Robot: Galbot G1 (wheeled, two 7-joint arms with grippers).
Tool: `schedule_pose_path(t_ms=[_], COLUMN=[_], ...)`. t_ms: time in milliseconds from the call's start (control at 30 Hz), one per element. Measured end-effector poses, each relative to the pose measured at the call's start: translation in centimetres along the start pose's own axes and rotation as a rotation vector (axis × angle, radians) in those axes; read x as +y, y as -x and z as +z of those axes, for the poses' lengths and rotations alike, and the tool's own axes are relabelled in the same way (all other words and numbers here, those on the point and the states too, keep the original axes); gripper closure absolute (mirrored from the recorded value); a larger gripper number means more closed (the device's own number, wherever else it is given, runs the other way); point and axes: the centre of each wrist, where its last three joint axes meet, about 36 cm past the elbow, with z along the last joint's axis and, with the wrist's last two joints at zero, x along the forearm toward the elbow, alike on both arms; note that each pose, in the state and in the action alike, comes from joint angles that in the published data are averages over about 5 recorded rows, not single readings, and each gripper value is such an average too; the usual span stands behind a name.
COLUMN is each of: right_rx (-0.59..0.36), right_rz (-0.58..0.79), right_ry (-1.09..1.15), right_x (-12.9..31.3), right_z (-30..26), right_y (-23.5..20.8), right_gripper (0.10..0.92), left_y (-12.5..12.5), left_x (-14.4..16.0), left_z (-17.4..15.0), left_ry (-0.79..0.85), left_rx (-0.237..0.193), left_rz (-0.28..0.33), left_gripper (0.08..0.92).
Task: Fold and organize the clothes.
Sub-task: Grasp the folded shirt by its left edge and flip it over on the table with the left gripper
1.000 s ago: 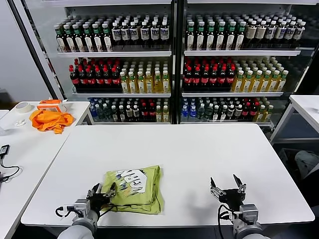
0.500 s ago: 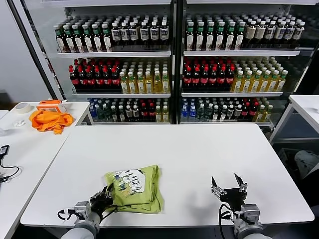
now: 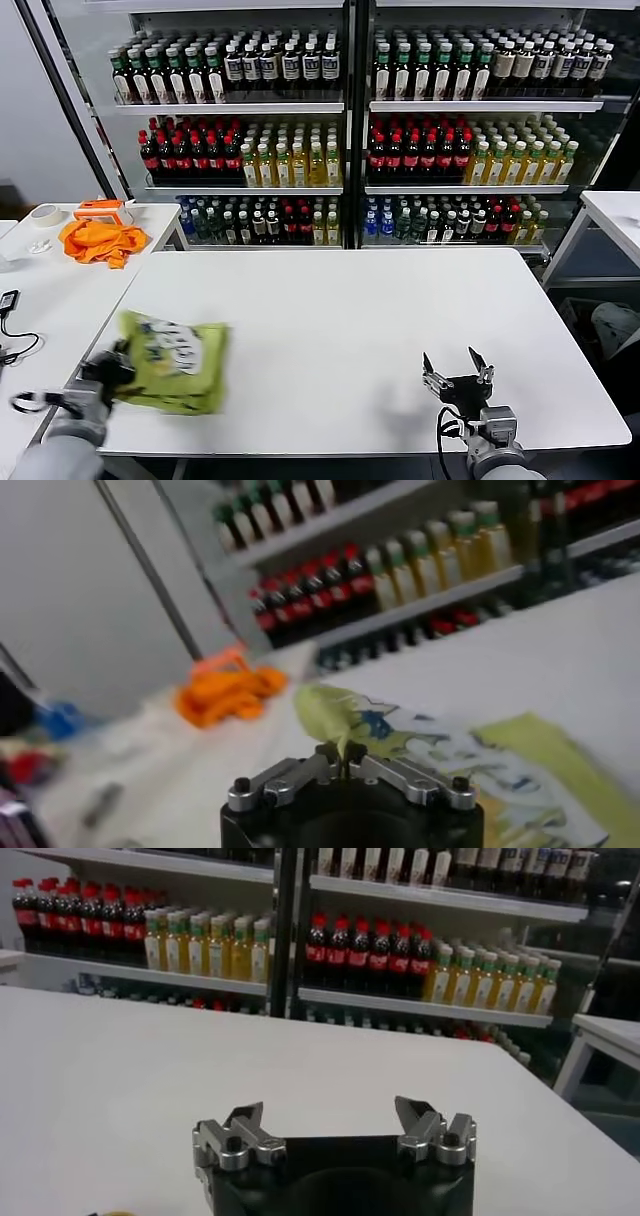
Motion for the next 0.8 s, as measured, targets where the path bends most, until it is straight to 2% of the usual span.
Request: schedule_pose_path(t_ms=[100,233,533,633,800], right_rx=[-0.003,-0.004,-0.006,-0.009,-0.015], right_rz=[-0.006,-0.012,-0.017,-0.02,-0.023], right_ry=[-0.003,-0.01,-0.017,-0.016,-0.015], right_x=[0.3,0.4,0.4,0.5,0.6], right_z=[-0.1,-0.1,-0.2,-0.3,-0.5], right_y=[0.1,0.1,0.0,0.0,0.0], right_gripper=[0.2,0.2,0.2,0.2,0.2], left_y=[-0.4,-1.6,-4.0,-4.3,-4.4], left_x=[1.2,-0.1,-11.2,-13.8,-16.8], left_z=[-1.5,-3.0,-3.1,-3.9,-5.3], left_ry=[0.02,-0.025,-0.195,-0.24,-0.305], left_rx=[-0.035,-0.064,-0.029,-0.033,-0.044], left_rz=[-0.01,0.047,0.332,0.395,0.46], left_gripper=[0.9,0.9,0.9,0.9,0.9])
